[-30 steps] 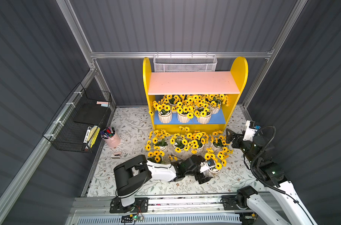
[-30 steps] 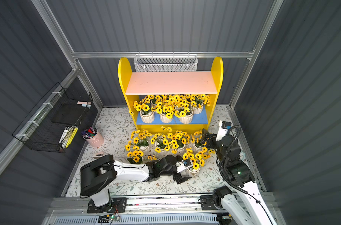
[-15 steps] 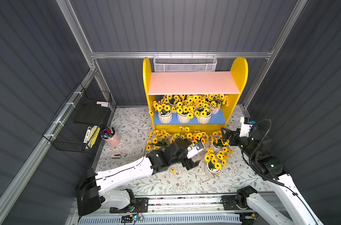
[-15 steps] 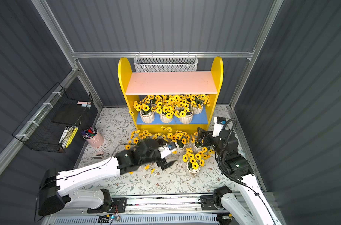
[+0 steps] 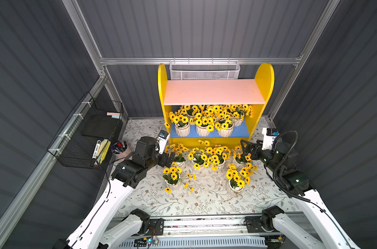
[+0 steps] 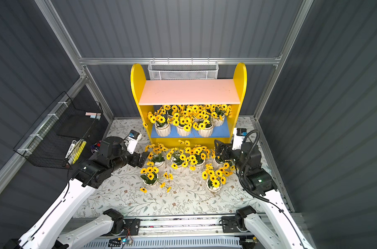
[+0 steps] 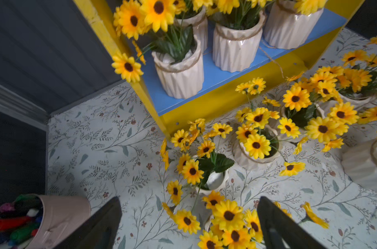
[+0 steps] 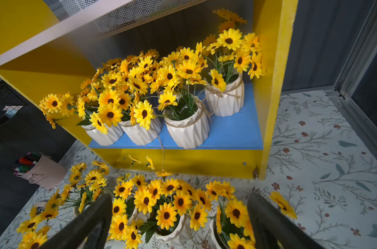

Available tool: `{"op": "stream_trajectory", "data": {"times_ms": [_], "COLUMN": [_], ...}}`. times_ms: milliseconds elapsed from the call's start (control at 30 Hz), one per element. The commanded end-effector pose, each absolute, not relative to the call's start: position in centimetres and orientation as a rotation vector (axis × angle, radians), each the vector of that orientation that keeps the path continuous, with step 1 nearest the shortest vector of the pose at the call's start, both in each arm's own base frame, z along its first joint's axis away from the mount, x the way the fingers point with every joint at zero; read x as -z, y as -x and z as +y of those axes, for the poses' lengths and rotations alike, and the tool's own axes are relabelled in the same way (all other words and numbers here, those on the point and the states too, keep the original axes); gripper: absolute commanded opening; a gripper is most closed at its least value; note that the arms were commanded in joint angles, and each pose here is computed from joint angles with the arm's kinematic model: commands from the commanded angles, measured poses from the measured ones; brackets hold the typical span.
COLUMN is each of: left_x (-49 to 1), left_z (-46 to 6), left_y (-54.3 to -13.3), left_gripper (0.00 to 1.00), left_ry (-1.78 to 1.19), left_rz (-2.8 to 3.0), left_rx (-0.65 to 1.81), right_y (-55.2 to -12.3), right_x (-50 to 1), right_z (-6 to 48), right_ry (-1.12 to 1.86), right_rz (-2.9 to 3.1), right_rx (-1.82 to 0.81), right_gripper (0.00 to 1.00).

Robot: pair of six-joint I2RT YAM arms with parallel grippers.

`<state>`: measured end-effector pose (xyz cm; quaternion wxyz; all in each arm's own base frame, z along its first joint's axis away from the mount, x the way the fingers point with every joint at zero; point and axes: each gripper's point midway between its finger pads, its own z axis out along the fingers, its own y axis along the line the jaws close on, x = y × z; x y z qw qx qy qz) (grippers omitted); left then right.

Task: Take the sunflower pots off the shelves
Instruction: Place the sunflower pot at the center of the board, then pick up the sunflower pot from the shelf.

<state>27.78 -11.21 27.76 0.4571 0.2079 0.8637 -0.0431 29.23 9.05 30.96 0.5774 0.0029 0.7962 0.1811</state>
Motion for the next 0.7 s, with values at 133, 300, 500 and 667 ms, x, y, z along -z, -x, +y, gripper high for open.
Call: {"op": "stream_trajectory", "data": {"times_ms": [133,300,500,667], "left_x": [-26.6,-26.6,-25.4,-23.9], "left_z": [-7.9,-6.7,-8.4,-9.1], "left_y": [-31.1,-34.0,-33.8,-33.0], "left_gripper": [0.99,0.99,0.99,0.99], "left_ry": [-0.264,-0.123,-0.216,-0.177], "left_rz": [2.113,2.115,2.137,2.1], "left_rx": [-0.052,-0.02,0.067,0.167], "right_y": [-32.2,-35.0,-38.2,-41.2], "right_x": [-31.6,-29.7,-28.9,-27.5], "right_z": [8.9,11.1,13.2,15.1], "right_ry": [-0.043,0.04,0.154,0.229], "right_rz": [1.838,1.916,1.919,1.929], "right_rx": [-0.368,-0.369,-0.351,-0.363], "right_gripper": [0.98,0.99,0.99,0.99]}}
